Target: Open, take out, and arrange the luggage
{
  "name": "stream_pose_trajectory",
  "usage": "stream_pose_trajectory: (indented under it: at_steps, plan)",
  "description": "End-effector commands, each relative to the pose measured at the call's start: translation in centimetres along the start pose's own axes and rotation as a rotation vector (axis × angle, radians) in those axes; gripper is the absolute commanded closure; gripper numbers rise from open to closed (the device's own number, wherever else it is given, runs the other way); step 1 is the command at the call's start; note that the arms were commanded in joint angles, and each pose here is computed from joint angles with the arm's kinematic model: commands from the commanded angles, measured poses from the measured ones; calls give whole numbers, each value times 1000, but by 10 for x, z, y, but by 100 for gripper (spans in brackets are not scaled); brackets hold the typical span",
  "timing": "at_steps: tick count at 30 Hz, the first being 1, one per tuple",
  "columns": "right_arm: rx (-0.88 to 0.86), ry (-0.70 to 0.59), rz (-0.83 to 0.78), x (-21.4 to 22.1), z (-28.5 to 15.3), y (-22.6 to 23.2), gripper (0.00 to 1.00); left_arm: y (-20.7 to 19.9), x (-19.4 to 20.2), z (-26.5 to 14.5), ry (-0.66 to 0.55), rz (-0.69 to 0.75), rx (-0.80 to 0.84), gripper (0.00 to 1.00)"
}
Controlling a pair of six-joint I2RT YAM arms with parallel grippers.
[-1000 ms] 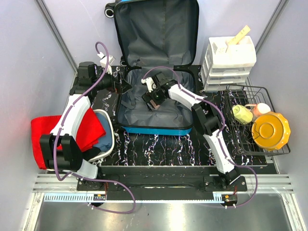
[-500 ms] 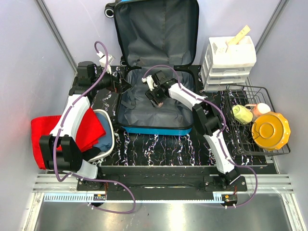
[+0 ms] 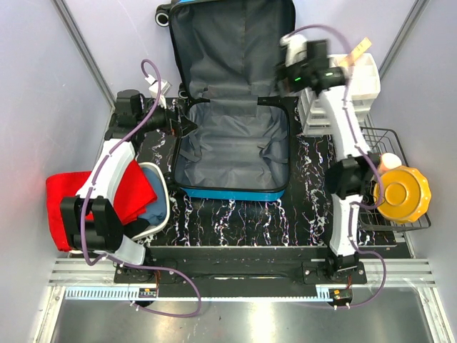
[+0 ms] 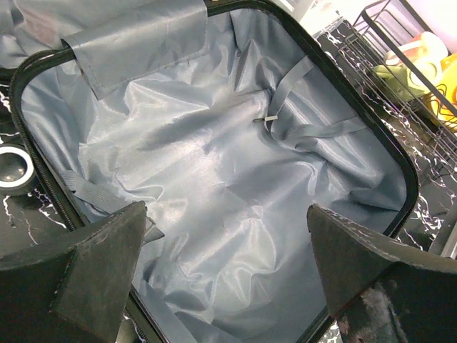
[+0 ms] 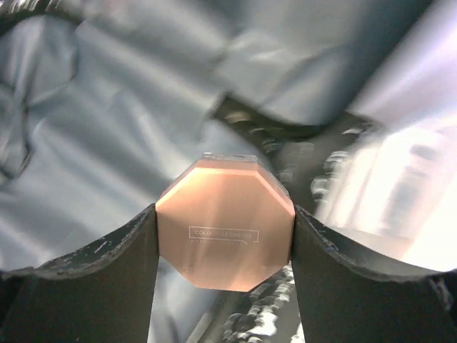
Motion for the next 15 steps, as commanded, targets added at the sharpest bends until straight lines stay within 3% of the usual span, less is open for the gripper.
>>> stream_pose_trajectory:
  at_steps: [1,5,9,15]
  plan:
    - [146,-200,58,-51,-110,-53,59,-1,-20,6,-60,27,49,1]
    - [313,-210,156,-40,-139,-111,60,1,-23,11,-63,15,59,1]
    - [388,-186,245,-22,-140,-144,60,1,-24,15,-62,10,72,1]
    - [420,-167,262,-14,-124,-161,59,2,-26,17,-64,9,73,1]
Point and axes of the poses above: each gripper's point midway between its finger pads, its own z axis out along the fingers, its own y axis along the line the jaws close on, x = y × z, the point moved 6 cm from there along -z, back along the fingers, and after that the axes turned 2 degrees about z, right-handed, at the moved point
